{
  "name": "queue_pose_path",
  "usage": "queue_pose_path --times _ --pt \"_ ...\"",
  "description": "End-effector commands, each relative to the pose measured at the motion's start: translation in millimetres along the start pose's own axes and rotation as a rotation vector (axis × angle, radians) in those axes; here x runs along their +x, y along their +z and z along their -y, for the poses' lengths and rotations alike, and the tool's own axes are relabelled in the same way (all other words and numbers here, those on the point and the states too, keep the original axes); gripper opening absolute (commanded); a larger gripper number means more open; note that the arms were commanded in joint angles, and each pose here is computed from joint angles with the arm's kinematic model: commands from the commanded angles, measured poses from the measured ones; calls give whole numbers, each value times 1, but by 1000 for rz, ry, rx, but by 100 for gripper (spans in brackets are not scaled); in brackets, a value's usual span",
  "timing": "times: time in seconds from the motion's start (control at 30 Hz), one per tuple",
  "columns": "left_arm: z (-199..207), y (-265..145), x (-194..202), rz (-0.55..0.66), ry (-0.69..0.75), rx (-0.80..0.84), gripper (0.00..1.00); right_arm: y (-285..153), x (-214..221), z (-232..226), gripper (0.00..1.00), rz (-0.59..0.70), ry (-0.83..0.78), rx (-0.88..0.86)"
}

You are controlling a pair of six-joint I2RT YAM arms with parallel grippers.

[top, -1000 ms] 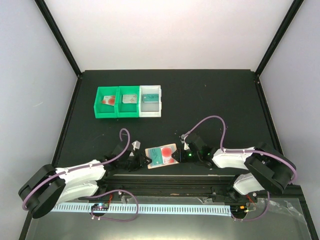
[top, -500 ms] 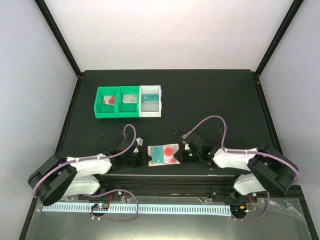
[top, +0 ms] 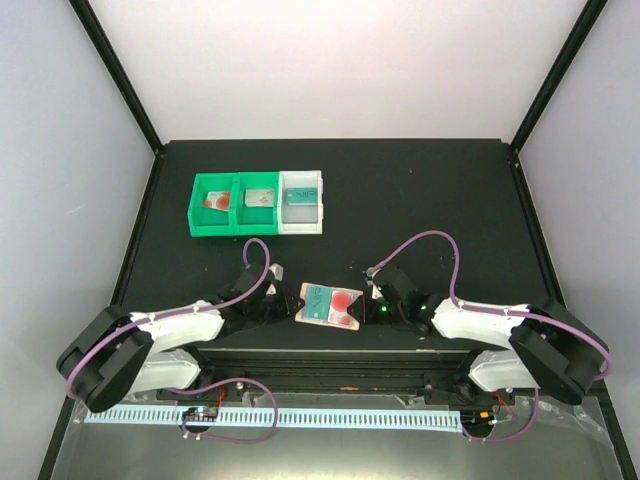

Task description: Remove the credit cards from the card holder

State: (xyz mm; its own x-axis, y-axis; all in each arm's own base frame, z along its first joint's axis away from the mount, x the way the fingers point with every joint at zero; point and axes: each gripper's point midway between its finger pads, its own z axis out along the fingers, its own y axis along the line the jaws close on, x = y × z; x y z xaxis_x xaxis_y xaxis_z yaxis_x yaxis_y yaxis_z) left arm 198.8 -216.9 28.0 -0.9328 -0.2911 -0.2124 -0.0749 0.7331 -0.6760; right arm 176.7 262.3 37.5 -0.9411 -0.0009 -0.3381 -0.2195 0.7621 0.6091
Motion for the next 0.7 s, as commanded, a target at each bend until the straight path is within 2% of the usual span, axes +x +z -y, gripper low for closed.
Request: queue_pose_path --times 0.0,0.3,0.47,0.67 --pt "21 -6 -6 4 19 58 32 0 0 -6 18 -1 10 -27" --pt "60 -11 -1 -18 65 180 39 9 4 -4 18 -25 33 -34" --pt "74 1 11 -85 101 229 41 14 6 -2 18 -41 37 -29" --pt "73 25 31 -167 116 218 43 22 18 14 18 -85 57 29"
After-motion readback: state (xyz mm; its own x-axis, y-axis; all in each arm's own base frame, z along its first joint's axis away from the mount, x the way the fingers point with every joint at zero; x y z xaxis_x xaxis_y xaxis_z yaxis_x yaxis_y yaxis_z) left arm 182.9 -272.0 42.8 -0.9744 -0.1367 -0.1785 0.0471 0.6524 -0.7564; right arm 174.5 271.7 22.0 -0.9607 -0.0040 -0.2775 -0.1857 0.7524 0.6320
